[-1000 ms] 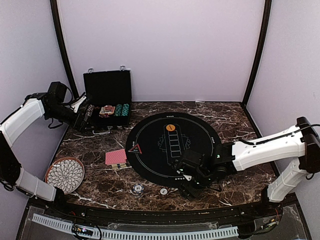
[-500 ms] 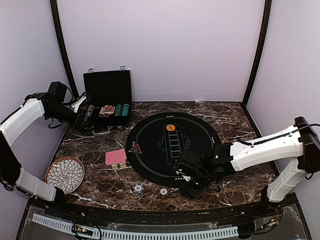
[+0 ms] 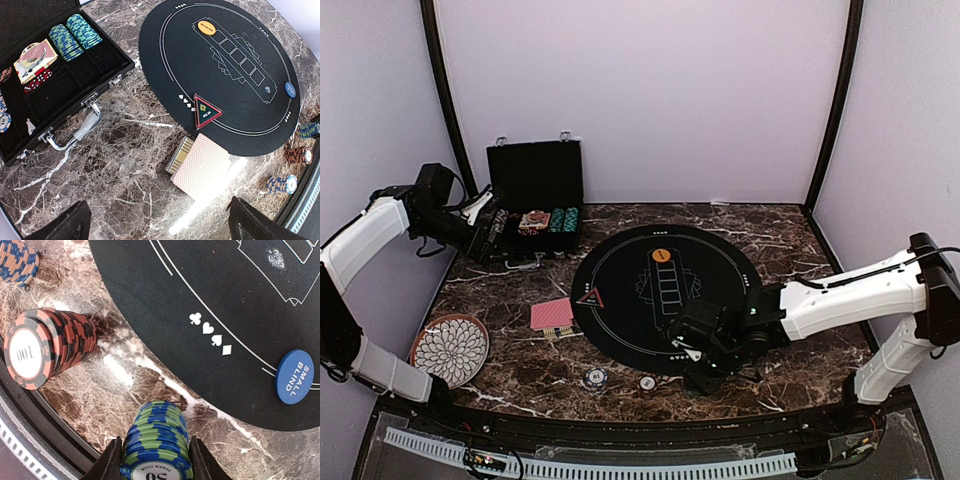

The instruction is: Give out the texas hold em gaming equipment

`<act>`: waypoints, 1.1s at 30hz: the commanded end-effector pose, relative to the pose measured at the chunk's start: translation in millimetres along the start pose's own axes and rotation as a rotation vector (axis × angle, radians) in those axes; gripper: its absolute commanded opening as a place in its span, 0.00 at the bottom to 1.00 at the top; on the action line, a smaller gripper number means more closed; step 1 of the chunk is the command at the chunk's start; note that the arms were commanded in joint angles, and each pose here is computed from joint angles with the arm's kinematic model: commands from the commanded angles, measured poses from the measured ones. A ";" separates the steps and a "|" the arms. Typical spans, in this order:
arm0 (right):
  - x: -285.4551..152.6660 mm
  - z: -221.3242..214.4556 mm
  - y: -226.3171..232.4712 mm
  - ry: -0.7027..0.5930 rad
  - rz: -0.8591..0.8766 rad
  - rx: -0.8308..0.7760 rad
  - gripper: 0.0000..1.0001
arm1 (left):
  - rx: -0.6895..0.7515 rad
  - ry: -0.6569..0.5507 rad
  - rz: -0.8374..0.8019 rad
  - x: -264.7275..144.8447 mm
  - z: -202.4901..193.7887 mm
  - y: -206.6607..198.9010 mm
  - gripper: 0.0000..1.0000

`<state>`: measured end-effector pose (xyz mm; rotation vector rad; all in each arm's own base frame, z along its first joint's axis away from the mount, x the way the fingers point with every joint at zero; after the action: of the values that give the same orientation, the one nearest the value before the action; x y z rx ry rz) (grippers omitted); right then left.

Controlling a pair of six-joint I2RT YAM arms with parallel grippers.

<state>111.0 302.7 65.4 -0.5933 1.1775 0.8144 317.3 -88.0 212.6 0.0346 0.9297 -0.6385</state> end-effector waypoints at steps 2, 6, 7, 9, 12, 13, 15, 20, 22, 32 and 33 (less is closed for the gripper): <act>-20.9 20.5 -10.2 -0.065 -0.005 0.028 0.11 | 0.031 -0.040 -0.005 -15.1 9.4 -9.9 0.99; -33.7 32.5 -15.2 -0.097 -0.003 0.037 0.10 | 0.032 -0.037 -0.003 -15.3 8.8 -9.7 0.99; -36.8 36.0 -16.3 -0.102 -0.005 0.034 0.09 | 0.033 -0.038 -0.003 -15.3 9.0 -9.6 0.99; -45.1 45.2 -20.3 -0.121 -0.008 0.039 0.09 | 0.033 -0.038 -0.003 -15.1 8.9 -9.4 0.99; -58.1 66.9 -34.1 -0.167 -0.017 0.070 0.10 | 0.030 -0.038 -0.004 -14.5 8.5 -9.4 0.99; -62.2 75.8 -40.8 -0.184 -0.027 0.081 0.10 | 0.029 -0.036 -0.003 -14.3 8.2 -9.1 0.99; -67.4 93.3 -61.3 -0.211 -0.059 0.120 0.10 | 0.028 -0.035 -0.004 -13.9 7.6 -9.0 0.99; -67.9 135.9 -120.4 -0.276 -0.138 0.222 0.10 | 0.027 -0.036 -0.008 -12.5 5.7 -9.8 0.99; -61.5 151.5 -144.3 -0.300 -0.157 0.259 0.10 | 0.025 -0.034 -0.010 -11.6 4.8 -9.9 0.99; 0.9 201.3 -226.5 -0.288 -0.213 0.336 0.08 | 0.029 -0.032 -0.018 -13.5 6.7 -13.5 0.99; 6.8 203.9 -233.2 -0.284 -0.222 0.337 0.09 | 0.033 -0.034 -0.019 -14.7 7.0 -14.8 0.99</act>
<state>377.8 316.3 106.0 -0.3364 1.0237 0.4747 316.8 -89.5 213.2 0.0345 0.9276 -0.6451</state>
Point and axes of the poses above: each gripper's point midway between its finger pads, its own x axis out along the fingers, its own y axis along the line the jaws close on, z = x × y, the point moved 1 cm from there along -x, back along the fingers, and after that the axes turned 7 degrees about -x, right-handed, at the moved point
